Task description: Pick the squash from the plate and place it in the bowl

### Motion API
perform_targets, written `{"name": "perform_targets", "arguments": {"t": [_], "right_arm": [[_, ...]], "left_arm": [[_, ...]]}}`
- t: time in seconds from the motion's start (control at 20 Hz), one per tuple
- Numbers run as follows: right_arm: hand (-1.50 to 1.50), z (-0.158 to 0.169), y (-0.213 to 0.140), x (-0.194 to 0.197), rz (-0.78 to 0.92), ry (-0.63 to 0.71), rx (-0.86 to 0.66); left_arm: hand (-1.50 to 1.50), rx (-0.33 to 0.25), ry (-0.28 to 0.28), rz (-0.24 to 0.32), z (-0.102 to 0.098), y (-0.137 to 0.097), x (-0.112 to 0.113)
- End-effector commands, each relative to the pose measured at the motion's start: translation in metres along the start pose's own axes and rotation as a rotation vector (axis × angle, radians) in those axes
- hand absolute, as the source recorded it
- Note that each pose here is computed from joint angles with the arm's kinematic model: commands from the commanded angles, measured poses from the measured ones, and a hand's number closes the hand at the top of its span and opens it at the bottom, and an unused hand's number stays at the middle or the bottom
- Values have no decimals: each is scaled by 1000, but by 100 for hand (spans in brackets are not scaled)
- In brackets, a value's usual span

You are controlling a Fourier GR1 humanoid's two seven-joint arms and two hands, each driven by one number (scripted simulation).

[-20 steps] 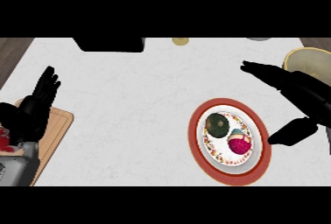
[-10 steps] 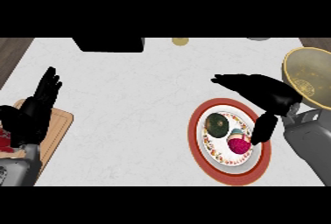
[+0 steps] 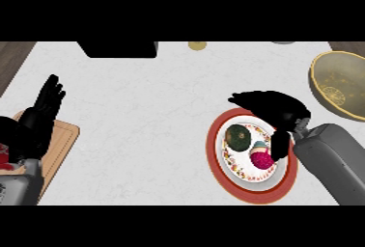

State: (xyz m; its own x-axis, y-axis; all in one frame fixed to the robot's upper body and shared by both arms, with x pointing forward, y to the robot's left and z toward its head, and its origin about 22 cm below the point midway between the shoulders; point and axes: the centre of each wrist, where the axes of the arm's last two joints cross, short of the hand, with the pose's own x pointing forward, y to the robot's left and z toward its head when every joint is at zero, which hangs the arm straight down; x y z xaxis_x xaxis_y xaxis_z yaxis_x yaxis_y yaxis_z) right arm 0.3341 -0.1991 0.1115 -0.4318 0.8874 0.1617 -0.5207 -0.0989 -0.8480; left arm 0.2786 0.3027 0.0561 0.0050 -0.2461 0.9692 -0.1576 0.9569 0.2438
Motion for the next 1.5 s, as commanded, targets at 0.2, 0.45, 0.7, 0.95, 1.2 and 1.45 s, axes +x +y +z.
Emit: {"name": "perform_targets", "arguments": {"t": [0.2,0.45,0.7,0.95,1.2,1.45], "right_arm": [[-150,0,12,17,60,-11,-143],[-150,-35,45,13,24,-8,-79],[-150,-24,38,-1,40,11,-27],[-150,-37,83,9,24,21,-50],[-150,-40,71,-23,19,27,-74],[-150,-58,91,18,22,43,-12]], "left_arm": [[0,10,-5,-8,4,0,-11],[0,9,4,1,7,0,-5],[0,0,13,12,-5,5,-2],[0,8,2,-6,3,-7,0],[0,0,3,1,3,-10,-4],[0,16,4,-18,-10,18,6]]}}
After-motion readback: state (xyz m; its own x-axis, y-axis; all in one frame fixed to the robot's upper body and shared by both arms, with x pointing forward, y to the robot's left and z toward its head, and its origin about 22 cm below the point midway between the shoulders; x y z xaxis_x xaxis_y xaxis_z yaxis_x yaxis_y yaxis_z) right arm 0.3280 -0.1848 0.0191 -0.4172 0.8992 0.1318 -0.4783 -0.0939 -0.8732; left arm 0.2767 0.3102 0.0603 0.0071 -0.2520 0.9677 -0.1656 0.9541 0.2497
